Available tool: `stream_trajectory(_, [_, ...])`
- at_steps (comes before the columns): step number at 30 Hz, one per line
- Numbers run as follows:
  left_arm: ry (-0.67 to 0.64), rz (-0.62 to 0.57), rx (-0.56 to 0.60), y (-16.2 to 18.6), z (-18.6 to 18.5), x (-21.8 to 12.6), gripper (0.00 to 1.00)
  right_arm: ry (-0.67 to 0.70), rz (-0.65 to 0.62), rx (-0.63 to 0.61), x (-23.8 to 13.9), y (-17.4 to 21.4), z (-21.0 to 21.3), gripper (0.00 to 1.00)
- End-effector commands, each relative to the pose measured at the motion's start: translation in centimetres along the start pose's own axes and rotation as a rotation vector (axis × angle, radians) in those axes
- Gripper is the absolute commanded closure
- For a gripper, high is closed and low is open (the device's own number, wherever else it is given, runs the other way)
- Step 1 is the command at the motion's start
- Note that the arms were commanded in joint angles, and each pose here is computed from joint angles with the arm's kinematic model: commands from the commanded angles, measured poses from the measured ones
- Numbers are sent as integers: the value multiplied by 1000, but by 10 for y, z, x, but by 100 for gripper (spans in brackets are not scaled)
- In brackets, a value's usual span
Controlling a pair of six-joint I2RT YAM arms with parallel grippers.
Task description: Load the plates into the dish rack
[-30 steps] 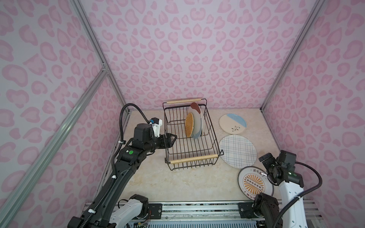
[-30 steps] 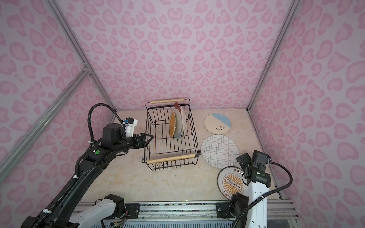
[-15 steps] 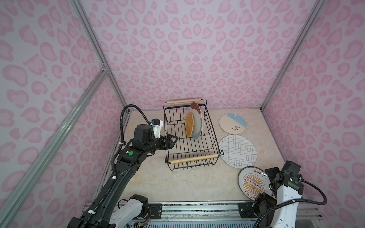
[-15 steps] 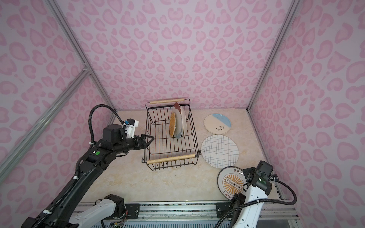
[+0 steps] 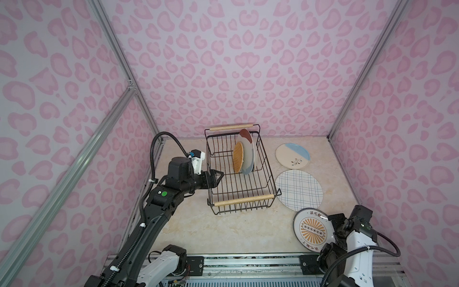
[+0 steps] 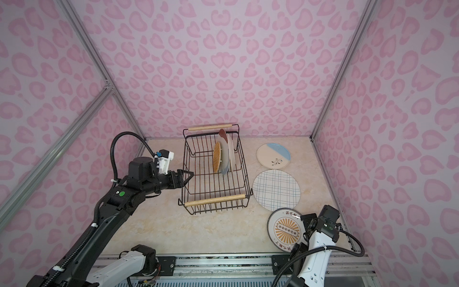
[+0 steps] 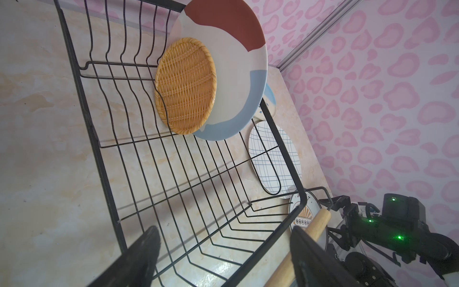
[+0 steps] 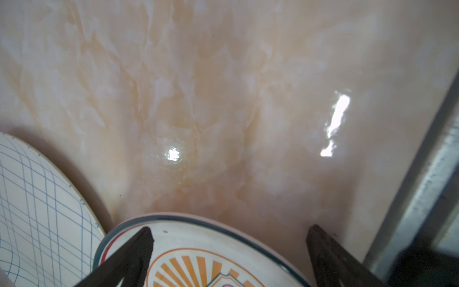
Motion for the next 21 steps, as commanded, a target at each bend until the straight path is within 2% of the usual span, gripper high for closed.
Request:
stream_trajectory(1, [7,-18,4,-5,-1,2,16,-82,17,13,1,4,15,4])
stream_trajectory(9, [3,-12,-3,-4,2,4,16,-158,11,-85,6,16,45,4])
stream_trajectory(12, [-1,-13,-1,-4,2,3,16,-132,0,-95,7,14,43,4])
stream_trajectory(21, [164,15,36,10,-42,5,17,-121,-48,-152,0,3,50,4])
Point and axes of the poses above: each gripper's point midway between its finger pads, its own x axis out along the fingers, its own z axis along the line the jaws close on, y = z × x, the point moved 2 cm from there along -x, back along the fingers, and after that the axes turned 2 degrees about x, right-handed, at the moved point
